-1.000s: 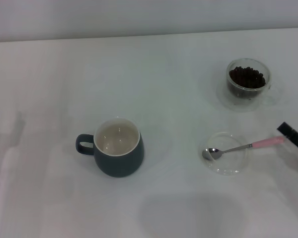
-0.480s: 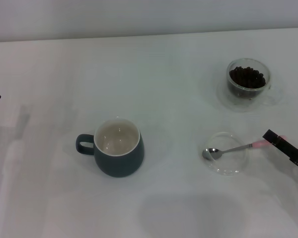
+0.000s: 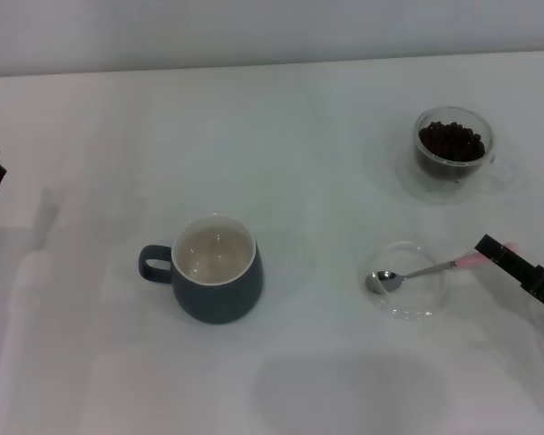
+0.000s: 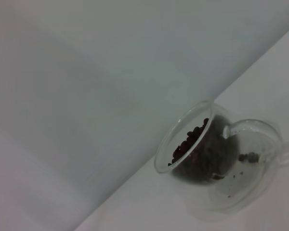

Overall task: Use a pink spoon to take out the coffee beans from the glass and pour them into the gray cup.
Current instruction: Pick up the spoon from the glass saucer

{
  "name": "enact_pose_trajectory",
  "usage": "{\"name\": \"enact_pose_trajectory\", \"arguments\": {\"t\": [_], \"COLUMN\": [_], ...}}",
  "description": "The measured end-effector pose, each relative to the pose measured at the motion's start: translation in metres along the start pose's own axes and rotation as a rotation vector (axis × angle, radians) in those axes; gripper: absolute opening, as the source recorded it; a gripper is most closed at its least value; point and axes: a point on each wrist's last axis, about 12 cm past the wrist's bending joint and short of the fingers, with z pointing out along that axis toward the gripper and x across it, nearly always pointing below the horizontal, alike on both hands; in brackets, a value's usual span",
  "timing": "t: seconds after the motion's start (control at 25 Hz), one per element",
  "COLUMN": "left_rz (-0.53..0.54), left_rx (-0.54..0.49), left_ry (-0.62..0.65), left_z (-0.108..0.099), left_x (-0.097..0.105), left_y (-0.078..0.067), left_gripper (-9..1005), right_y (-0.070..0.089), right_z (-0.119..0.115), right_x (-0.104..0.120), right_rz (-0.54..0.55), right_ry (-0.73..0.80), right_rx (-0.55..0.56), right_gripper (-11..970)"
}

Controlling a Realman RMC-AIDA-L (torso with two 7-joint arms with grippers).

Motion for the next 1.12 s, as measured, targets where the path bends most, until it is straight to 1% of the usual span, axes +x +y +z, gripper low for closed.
{"name": "enact_pose_trajectory", "arguments": {"t": [0.56,0.76,0.96,1.12], "left_rz": [0.003,0.003,0.004,0.007], "left_rx": [0.015,0.019,0.015,0.007], "left_ry": [0.013,0.012,0.011,0.01], "left_z": [0.0035,0.0046,0.0045,0.0036], "left_x": [0.001,0.0006,0.0004,0.0], "left_y": [-0.003,-0.0036,-0.0029,-0.0004], "left_gripper": [887,887,887,887], "right_y": [-0.0017,0.0003,0.0011,0.0014], "right_z": [-0.0008,-0.002,-0.0018,-0.0008], "right_x": [0.0015,0.0004,-0.0008,-0.0012], "right_rz": [0.008,0.014,0.015,0.013], "right_ry": [0.015,0.026,0.026,0.027], "right_rx": [0.013,-0.011,-0.02,-0.022], "right_gripper": [432,247,29,18]}}
